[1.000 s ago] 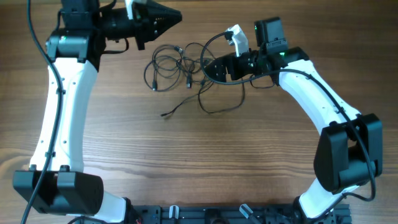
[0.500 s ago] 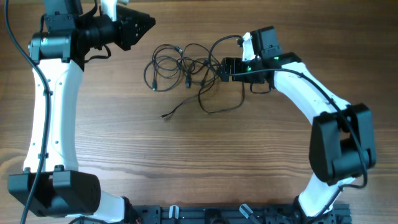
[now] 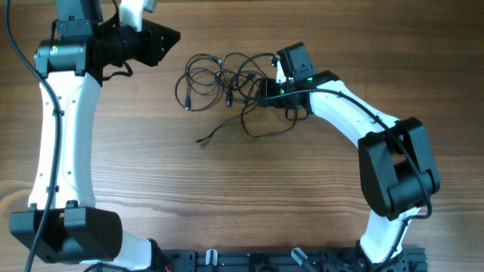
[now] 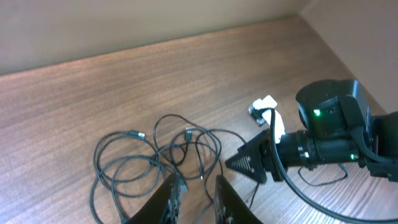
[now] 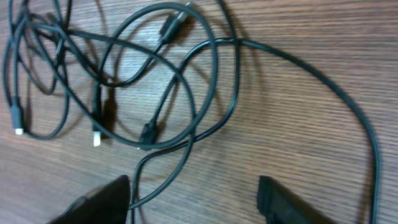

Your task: Untangle cables

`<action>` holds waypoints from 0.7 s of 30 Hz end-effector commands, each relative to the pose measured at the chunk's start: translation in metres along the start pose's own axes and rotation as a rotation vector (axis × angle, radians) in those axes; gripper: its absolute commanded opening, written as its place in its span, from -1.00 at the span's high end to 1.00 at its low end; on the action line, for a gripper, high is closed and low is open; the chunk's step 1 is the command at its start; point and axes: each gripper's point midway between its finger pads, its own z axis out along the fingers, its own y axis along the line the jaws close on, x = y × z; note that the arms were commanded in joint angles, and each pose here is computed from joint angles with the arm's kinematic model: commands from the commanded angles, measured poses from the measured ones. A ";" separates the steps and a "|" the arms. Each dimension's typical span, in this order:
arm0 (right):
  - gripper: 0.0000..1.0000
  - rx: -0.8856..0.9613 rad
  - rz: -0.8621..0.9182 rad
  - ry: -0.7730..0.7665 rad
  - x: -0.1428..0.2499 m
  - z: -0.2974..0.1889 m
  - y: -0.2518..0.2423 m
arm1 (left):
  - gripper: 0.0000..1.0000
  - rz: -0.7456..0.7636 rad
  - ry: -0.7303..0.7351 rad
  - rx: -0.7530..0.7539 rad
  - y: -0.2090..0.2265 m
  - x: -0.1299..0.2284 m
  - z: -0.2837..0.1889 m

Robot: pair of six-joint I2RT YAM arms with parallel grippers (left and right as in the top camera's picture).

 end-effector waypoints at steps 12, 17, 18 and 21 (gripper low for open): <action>-0.24 0.093 0.031 -0.043 -0.005 0.026 -0.023 | 0.62 -0.001 0.000 -0.008 -0.006 -0.001 -0.010; -0.25 0.094 0.038 -0.031 -0.001 0.037 -0.027 | 0.62 0.002 0.000 -0.008 -0.006 -0.001 -0.010; -0.25 0.091 0.037 -0.035 -0.002 0.037 -0.026 | 0.62 0.002 0.000 -0.008 -0.006 -0.001 -0.010; -0.19 0.077 0.036 -0.032 -0.002 0.037 -0.024 | 0.62 0.001 0.001 -0.007 -0.006 -0.001 -0.010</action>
